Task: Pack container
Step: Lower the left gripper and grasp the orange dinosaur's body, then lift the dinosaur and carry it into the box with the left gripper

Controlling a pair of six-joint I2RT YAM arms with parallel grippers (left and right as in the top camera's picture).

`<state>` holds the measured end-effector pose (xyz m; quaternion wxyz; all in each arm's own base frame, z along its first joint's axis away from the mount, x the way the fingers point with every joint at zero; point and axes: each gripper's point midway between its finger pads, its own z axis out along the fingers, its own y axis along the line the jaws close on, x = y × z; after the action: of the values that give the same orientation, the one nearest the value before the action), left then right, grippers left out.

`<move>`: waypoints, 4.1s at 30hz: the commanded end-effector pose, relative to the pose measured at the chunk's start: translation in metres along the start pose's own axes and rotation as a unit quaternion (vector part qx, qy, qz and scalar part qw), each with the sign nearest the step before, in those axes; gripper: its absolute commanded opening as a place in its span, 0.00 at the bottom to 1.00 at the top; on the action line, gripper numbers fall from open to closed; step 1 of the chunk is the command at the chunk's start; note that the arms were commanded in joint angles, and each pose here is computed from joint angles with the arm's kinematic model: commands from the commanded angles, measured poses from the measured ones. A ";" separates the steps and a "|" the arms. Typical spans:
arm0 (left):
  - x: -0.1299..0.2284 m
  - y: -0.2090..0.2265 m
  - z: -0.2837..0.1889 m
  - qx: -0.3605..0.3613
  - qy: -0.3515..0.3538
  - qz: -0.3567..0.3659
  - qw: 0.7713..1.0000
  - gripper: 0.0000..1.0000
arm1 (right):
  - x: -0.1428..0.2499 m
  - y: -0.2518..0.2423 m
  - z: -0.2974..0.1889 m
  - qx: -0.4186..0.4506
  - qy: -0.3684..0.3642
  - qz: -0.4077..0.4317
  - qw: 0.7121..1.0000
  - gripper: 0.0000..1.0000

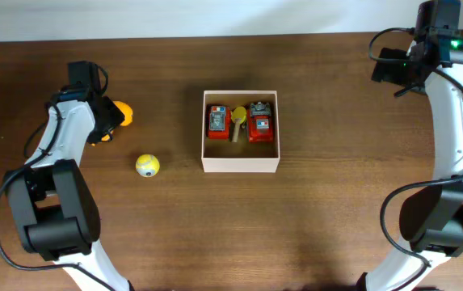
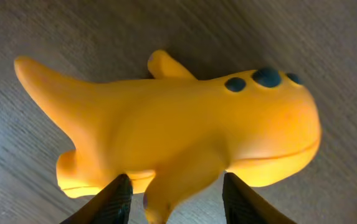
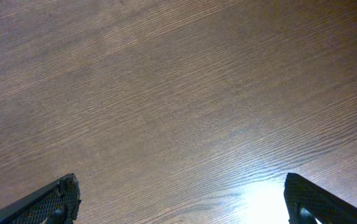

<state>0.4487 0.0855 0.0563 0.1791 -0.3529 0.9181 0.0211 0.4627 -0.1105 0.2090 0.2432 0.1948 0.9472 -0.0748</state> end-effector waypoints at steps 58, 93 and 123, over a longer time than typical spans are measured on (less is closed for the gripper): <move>-0.017 -0.033 -0.047 0.043 0.011 0.065 0.997 0.44 | 0.001 -0.003 0.003 0.006 0.003 0.007 1.000 0.99; -0.017 -0.016 0.011 -0.018 0.015 0.066 0.998 0.45 | 0.001 -0.003 0.003 0.006 0.003 0.007 1.000 0.99; -0.041 -0.064 -0.054 0.055 -0.005 0.111 0.992 0.11 | 0.001 -0.003 0.003 0.006 0.003 0.007 1.000 0.99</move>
<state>0.4899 0.0642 0.0973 0.1747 -0.2766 0.9450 0.0026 0.4627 -0.1105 0.2090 0.2432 0.1948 0.9472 -0.0748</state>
